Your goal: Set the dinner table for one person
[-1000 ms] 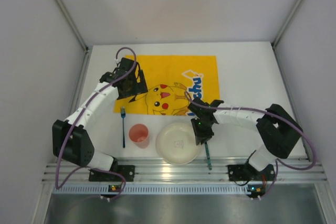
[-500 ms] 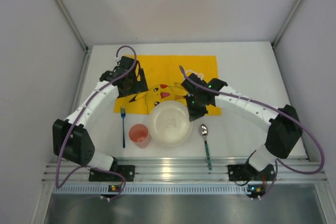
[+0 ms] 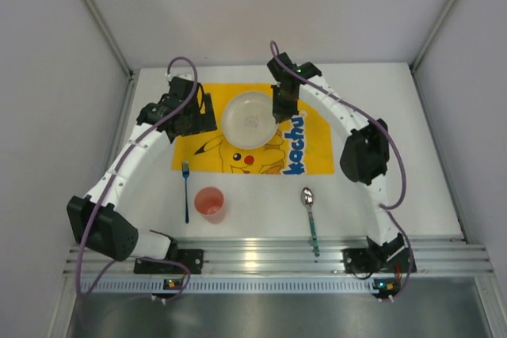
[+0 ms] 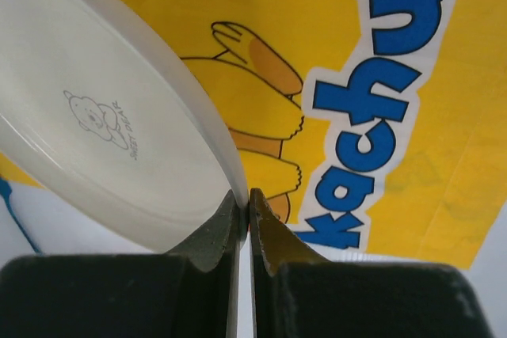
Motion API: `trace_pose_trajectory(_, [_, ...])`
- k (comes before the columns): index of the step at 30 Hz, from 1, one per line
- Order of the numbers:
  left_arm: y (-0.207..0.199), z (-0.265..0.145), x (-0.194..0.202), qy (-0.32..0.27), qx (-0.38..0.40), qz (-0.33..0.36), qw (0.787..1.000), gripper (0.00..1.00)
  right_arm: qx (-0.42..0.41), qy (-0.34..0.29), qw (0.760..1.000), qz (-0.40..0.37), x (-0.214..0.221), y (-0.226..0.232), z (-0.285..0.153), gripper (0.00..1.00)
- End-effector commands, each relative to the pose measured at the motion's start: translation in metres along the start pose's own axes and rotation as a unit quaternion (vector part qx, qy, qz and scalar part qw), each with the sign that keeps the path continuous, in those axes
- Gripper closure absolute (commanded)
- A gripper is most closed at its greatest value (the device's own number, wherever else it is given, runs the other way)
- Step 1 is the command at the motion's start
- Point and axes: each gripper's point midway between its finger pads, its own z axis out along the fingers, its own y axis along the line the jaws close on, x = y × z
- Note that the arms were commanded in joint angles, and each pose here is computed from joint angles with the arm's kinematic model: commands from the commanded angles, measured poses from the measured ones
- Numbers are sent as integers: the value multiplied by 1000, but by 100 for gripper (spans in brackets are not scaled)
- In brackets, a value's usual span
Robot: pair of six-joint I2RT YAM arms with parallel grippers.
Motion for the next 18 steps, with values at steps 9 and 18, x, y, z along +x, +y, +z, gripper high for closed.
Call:
trace_pose_trajectory(9, [19, -35, 3, -12, -9, 28, 999, 1, -54, 14, 994, 90, -34, 3, 62, 100])
trace_pose_trajectory(18, [1, -22, 0, 2, 17, 27, 999, 1, -44, -83, 996, 12, -47, -9, -11, 3])
